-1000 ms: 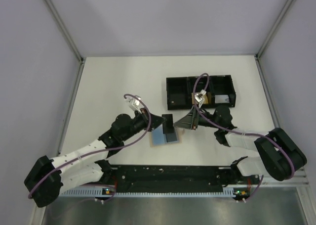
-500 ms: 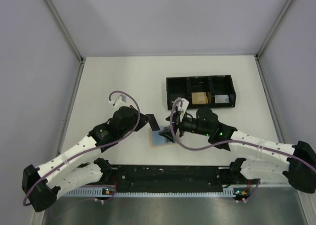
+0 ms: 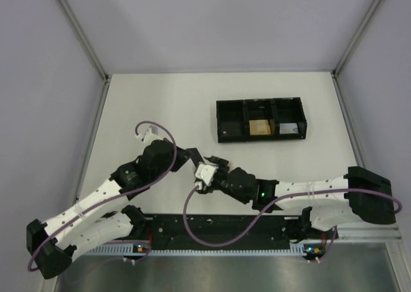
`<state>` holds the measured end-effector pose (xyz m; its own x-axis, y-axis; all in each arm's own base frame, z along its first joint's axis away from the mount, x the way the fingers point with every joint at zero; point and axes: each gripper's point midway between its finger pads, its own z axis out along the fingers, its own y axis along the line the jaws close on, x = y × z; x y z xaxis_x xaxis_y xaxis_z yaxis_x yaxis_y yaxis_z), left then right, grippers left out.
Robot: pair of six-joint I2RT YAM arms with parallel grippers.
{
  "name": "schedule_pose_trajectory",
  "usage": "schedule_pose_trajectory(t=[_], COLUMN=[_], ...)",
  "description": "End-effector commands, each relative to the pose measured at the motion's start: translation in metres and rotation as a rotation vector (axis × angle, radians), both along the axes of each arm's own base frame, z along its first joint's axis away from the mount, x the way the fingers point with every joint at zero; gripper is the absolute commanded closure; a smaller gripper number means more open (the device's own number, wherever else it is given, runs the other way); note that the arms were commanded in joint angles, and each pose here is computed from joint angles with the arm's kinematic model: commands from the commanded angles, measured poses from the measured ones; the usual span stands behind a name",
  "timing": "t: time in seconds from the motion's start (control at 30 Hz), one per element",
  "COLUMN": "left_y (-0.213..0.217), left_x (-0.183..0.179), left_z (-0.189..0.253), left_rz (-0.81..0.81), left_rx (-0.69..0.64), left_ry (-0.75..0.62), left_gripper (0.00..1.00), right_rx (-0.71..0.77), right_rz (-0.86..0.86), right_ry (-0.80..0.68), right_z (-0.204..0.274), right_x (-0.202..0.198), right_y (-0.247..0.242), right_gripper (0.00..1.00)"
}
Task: Take the credit cards out of the card holder
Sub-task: Place the credit card in the storage box.
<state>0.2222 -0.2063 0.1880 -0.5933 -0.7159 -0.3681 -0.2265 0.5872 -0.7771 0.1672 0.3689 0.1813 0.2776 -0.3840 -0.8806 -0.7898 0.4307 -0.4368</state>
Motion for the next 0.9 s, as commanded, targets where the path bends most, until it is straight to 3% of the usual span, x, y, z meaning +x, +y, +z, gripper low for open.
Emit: schedule_pose_trajectory(t=[0.0, 0.1, 0.2, 0.37, 0.4, 0.43, 0.6, 0.87], left_y=[-0.001, -0.002, -0.002, 0.001, 0.001, 0.001, 0.017, 0.068], left_x=[0.004, 0.003, 0.003, 0.005, 0.005, 0.006, 0.014, 0.018], left_z=[0.017, 0.016, 0.017, 0.020, 0.020, 0.022, 0.035, 0.103], left_rz=[0.027, 0.028, 0.030, 0.042, 0.035, 0.025, 0.021, 0.019], left_rx=[-0.067, -0.077, -0.085, -0.084, -0.078, -0.065, 0.073, 0.384], left_ry=[-0.037, -0.031, -0.033, -0.045, -0.052, -0.074, -0.186, -0.471], left_gripper=[1.00, 1.00, 1.00, 1.00, 0.92, 0.77, 0.37, 0.10], right_rx=[0.062, 0.065, 0.040, 0.049, 0.046, 0.040, 0.005, 0.038], right_rz=[-0.118, -0.158, -0.185, -0.224, -0.226, -0.225, -0.231, -0.196], right_ry=[-0.175, -0.240, -0.269, -0.298, -0.292, -0.284, -0.237, 0.100], right_z=[0.043, 0.047, 0.044, 0.049, 0.048, 0.048, 0.041, 0.029], right_x=[0.015, 0.018, 0.021, 0.024, 0.025, 0.024, 0.025, 0.052], right_y=[0.016, 0.021, 0.025, 0.021, 0.021, 0.020, 0.015, -0.026], right_gripper=[0.33, 0.37, 0.49, 0.89, 0.95, 1.00, 1.00, 1.00])
